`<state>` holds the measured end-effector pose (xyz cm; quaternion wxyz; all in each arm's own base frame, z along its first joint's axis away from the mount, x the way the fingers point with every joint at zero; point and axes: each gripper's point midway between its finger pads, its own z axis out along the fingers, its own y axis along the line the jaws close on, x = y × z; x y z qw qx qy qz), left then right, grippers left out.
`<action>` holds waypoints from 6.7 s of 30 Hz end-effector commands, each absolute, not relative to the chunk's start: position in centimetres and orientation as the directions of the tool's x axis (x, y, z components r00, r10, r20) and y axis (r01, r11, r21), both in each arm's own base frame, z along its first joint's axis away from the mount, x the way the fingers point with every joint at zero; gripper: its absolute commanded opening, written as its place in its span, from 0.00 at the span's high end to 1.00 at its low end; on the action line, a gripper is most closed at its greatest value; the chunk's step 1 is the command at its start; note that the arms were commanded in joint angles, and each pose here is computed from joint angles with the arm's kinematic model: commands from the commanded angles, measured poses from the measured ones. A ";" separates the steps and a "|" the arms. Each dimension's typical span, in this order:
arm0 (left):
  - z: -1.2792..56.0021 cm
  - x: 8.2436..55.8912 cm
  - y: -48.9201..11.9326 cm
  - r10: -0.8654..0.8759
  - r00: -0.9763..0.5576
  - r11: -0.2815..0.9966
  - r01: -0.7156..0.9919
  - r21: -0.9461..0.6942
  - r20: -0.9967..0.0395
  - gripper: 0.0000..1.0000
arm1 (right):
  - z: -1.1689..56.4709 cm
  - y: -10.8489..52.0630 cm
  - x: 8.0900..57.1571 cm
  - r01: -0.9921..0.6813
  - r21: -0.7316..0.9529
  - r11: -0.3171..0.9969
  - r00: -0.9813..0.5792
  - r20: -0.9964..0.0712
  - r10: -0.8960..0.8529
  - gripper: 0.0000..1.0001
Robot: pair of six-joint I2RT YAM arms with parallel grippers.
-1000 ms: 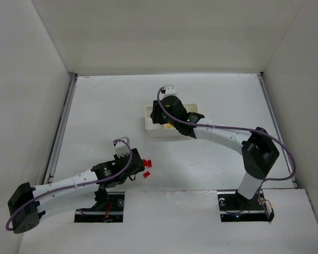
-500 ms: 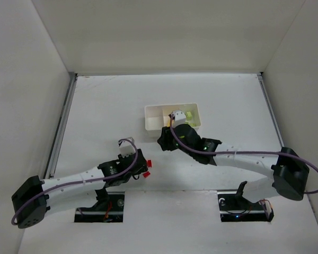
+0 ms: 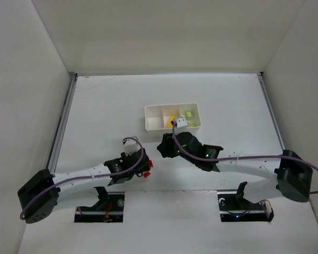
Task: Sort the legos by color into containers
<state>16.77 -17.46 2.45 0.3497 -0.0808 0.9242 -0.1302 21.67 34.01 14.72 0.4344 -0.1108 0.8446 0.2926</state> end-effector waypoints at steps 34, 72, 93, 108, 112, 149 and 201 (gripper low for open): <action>5.8 19.2 -16.1 -0.312 -0.672 0.933 -0.083 -0.350 -0.671 0.86 | 16.8 34.3 20.9 -0.455 0.465 0.759 -0.573 -0.806 0.151 0.47; 20.1 38.8 -22.8 -0.345 -0.357 0.924 0.031 -0.381 -0.868 0.54 | 11.7 33.3 17.7 -0.413 0.449 0.792 -0.632 -0.767 0.106 0.41; 14.6 23.5 -8.4 -0.461 -0.418 0.887 -0.205 -0.413 -0.783 0.50 | 4.2 38.3 18.9 -0.325 0.174 0.930 -0.668 -0.738 -0.096 0.46; 10.3 19.0 -11.2 -0.399 -0.592 0.900 -0.110 -0.421 -0.700 0.48 | 16.1 37.5 21.5 -0.365 0.283 0.887 -0.549 -0.835 0.040 0.79; 9.5 17.7 -13.4 -0.326 -0.651 0.913 -0.030 -0.406 -0.685 0.45 | 20.5 36.5 26.4 -0.371 0.294 0.881 -0.483 -0.871 0.087 0.78; 2.2 11.9 -19.6 0.100 -0.815 0.947 0.254 -0.197 -0.571 0.52 | 21.5 30.0 32.4 -0.276 0.371 0.886 -0.427 -0.874 0.233 0.44; 22.8 31.5 -22.0 -0.339 -0.358 0.915 0.091 -0.394 -0.870 0.30 | 17.9 19.9 24.2 -0.228 0.482 0.846 -0.415 -0.834 0.364 0.60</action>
